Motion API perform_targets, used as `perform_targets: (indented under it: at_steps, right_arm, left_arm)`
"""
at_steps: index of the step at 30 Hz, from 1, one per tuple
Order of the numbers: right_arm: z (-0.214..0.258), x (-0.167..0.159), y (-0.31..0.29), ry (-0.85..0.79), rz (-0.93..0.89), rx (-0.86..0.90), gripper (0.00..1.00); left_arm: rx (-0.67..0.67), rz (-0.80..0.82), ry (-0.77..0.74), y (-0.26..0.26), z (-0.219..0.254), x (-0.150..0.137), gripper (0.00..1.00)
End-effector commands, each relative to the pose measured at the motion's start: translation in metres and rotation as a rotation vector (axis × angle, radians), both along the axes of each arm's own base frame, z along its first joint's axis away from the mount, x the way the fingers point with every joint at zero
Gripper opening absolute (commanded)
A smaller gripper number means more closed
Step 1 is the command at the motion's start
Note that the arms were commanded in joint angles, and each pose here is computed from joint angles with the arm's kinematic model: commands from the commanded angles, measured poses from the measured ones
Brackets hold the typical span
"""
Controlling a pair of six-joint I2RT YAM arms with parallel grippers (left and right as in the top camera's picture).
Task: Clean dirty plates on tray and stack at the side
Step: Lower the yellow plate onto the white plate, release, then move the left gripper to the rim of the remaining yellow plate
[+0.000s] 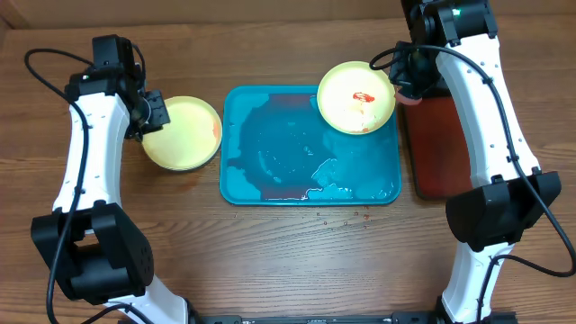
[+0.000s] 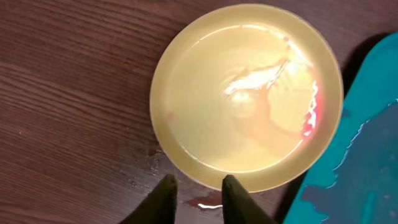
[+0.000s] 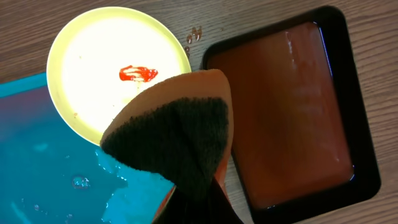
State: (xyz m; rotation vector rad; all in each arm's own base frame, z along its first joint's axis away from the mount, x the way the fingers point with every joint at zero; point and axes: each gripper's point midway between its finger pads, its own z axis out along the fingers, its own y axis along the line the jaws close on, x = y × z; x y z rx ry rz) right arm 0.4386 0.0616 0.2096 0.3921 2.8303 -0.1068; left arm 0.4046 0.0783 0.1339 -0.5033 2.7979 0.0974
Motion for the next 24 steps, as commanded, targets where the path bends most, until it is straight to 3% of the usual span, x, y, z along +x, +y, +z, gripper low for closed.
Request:
perform_targets:
  at_steps: [1, 8, 18, 24]
  right_arm:
    - [0.012, 0.001, -0.003, -0.031, -0.003, 0.006, 0.04]
    - [0.012, 0.001, -0.003, -0.032, -0.004, 0.007, 0.04]
    - [0.013, 0.005, -0.002, -0.050, -0.004, 0.011, 0.04]
    - [0.013, 0.004, -0.002, -0.046, -0.003, 0.009, 0.04]
  left_arm:
    - [0.021, 0.016, 0.009, 0.005, -0.005, -0.003, 0.34]
    - [-0.123, -0.102, -0.111, -0.033, 0.014, 0.026, 0.33]
    - [-0.174, -0.412, -0.344, -0.172, 0.081, 0.071, 0.38]
    - [-0.247, -0.467, -0.352, -0.249, 0.059, 0.093, 0.42]
